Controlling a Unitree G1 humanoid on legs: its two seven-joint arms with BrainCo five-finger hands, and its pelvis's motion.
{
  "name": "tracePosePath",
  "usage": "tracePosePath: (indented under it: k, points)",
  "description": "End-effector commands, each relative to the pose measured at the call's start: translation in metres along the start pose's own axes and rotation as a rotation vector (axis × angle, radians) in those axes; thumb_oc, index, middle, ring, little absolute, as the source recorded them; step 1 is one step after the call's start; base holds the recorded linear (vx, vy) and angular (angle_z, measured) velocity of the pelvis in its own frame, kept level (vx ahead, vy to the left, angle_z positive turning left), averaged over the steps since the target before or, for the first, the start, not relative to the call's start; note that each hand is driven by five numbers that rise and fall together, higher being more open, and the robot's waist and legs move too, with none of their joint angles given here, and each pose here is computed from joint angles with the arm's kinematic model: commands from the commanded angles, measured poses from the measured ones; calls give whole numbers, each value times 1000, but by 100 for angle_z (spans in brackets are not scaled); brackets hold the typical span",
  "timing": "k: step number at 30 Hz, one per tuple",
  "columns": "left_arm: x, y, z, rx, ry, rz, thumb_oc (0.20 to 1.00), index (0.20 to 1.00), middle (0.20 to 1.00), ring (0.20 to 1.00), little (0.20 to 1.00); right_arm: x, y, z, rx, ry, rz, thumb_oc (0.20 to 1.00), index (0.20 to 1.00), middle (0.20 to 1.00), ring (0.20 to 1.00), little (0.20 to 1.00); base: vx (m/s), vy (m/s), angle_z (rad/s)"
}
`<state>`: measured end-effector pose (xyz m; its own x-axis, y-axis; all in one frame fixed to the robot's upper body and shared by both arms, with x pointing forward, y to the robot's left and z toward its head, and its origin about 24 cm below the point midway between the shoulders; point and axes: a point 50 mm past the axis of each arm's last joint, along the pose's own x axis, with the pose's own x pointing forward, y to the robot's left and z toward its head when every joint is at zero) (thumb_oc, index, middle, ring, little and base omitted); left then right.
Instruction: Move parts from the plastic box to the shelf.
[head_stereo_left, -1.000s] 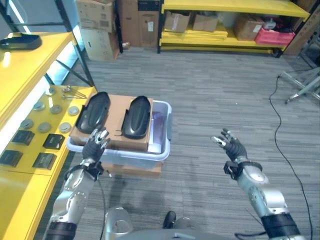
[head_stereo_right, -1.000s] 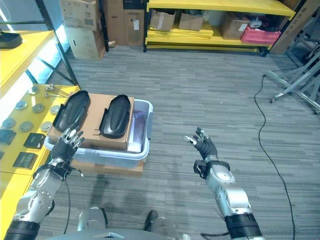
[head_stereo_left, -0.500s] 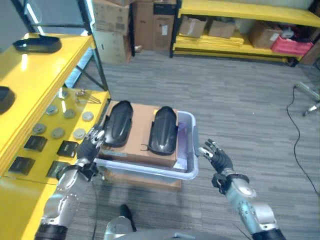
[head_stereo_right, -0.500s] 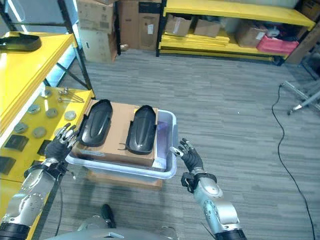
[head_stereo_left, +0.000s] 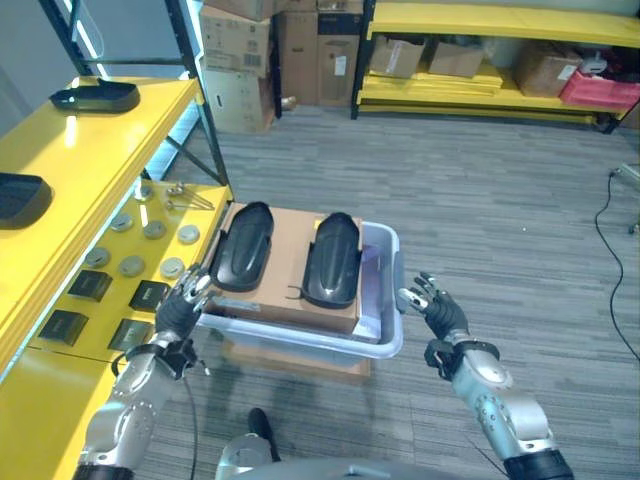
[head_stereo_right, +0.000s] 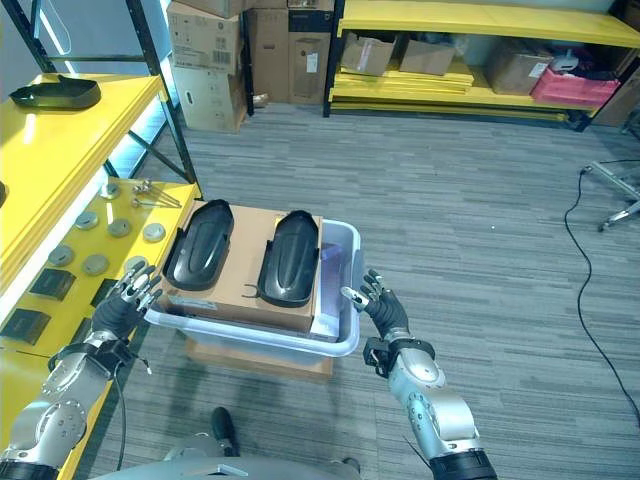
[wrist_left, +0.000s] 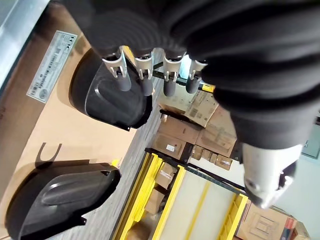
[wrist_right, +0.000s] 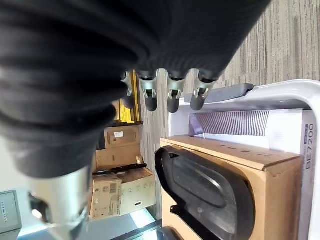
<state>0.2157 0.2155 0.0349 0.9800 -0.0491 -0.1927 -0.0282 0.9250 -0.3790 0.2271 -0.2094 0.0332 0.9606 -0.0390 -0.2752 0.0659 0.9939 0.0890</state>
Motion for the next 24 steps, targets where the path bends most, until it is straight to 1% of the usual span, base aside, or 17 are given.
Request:
tracePosePath:
  k: [1, 6, 8, 11, 12, 13, 14, 16, 19, 24]
  points:
    - [3, -8, 30, 36, -158, -44, 1000, 1000, 1000, 1000, 1000, 3, -5, 28, -54, -137, -32, 1000, 1000, 1000, 1000, 1000, 56, 15, 1]
    - [-2, -5, 44, 57, -227, -38, 1000, 1000, 1000, 1000, 1000, 5, -10, 59, -196, -331, -135, 1000, 1000, 1000, 1000, 1000, 118, 53, 3]
    - [-3, -6, 48, 63, -243, -70, 1000, 1000, 1000, 1000, 1000, 10, -13, 75, -202, -395, -199, 1000, 1000, 1000, 1000, 1000, 113, 83, 1]
    - [-4, -9, 53, 61, -257, -114, 1000, 1000, 1000, 1000, 1000, 14, -20, 85, -224, -435, -268, 1000, 1000, 1000, 1000, 1000, 56, 72, 20]
    - [-4, -11, 55, 60, -268, -146, 1000, 1000, 1000, 1000, 1000, 17, -27, 89, -245, -455, -343, 1000, 1000, 1000, 1000, 1000, -6, 54, 35]
    - [-4, -13, 58, 63, -276, -159, 1000, 1000, 1000, 1000, 1000, 19, -31, 91, -255, -465, -376, 1000, 1000, 1000, 1000, 1000, -107, 84, 40]
    - [-1, -18, 65, 58, -304, -201, 1000, 1000, 1000, 1000, 1000, 27, -41, 95, -253, -481, -486, 1000, 1000, 1000, 1000, 1000, -131, 65, 37]
    - [0, -21, 69, 50, -314, -223, 1000, 1000, 1000, 1000, 1000, 32, -48, 94, -242, -465, -556, 1000, 1000, 1000, 1000, 1000, -78, 85, 51]
    - [-3, -24, 69, 55, -304, -266, 1000, 1000, 1000, 1000, 1000, 39, -70, 92, -266, -431, -688, 1000, 1000, 1000, 1000, 1000, 14, 125, 51]
    - [-7, -22, 63, 60, -281, -296, 1000, 1000, 1000, 1000, 1000, 44, -89, 85, -268, -364, -765, 1000, 1000, 1000, 1000, 1000, 17, 124, 39]
